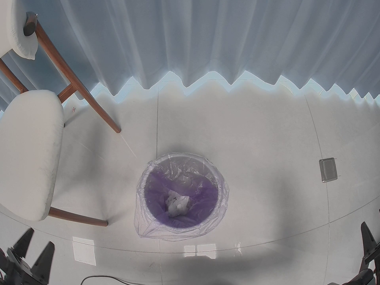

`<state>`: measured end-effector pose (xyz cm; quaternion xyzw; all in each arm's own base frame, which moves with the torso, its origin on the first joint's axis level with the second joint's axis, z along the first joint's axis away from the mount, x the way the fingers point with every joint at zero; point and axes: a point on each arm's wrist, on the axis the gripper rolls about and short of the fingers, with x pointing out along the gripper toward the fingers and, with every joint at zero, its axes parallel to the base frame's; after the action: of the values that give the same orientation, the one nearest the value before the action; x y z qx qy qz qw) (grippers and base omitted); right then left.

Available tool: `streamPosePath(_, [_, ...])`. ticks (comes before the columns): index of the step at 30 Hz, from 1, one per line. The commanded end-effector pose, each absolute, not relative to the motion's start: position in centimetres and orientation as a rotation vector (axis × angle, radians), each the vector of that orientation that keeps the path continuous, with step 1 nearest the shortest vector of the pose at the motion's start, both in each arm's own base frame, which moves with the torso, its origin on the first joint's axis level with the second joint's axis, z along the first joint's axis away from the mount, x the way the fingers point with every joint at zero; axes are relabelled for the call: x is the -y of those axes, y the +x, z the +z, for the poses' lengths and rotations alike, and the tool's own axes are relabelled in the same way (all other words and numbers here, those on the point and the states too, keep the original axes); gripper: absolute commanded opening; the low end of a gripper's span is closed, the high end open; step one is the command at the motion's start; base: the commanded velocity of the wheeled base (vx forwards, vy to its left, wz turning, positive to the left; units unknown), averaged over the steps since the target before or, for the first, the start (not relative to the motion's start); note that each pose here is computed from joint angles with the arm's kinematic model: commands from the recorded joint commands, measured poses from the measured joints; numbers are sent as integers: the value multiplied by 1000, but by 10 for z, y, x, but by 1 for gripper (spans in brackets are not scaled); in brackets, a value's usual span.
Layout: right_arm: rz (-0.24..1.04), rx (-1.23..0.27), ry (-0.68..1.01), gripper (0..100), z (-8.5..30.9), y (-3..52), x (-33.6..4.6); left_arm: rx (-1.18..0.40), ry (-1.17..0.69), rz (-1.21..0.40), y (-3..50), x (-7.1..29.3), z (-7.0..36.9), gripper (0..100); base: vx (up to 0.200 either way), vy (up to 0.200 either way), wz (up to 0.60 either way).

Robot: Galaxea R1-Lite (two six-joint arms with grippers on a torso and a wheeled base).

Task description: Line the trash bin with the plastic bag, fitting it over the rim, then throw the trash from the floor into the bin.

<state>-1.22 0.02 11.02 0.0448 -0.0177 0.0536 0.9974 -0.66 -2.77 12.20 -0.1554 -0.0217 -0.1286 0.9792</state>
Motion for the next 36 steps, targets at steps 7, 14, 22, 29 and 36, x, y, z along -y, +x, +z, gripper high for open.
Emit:
streamPosePath(7, [98, 41, 65, 100, 80, -23, -2, -379, -677, -972, -44, 53, 150, 100, 0, 0, 0])
streamPosePath(14, [119, 59, 170, 100, 83, -23, -3, -701, -840, -1265, -27, 27, 205, 100, 0, 0, 0])
streamPosePath(22, [131, 69, 489, 100, 86, -23, -3, -710, -716, -1447, -75, 22, 148, 100, 0, 0, 0])
streamPosePath(29, [142, -10, 1307, 100, 83, -23, -3, -213, -497, -1299, -47, 22, 112, 100, 0, 0, 0])
streamPosePath(36, [336, -217, 1451, 100, 82, -24, -8, -140, -500, -1197, -43, 21, 111, 100, 0, 0, 0])
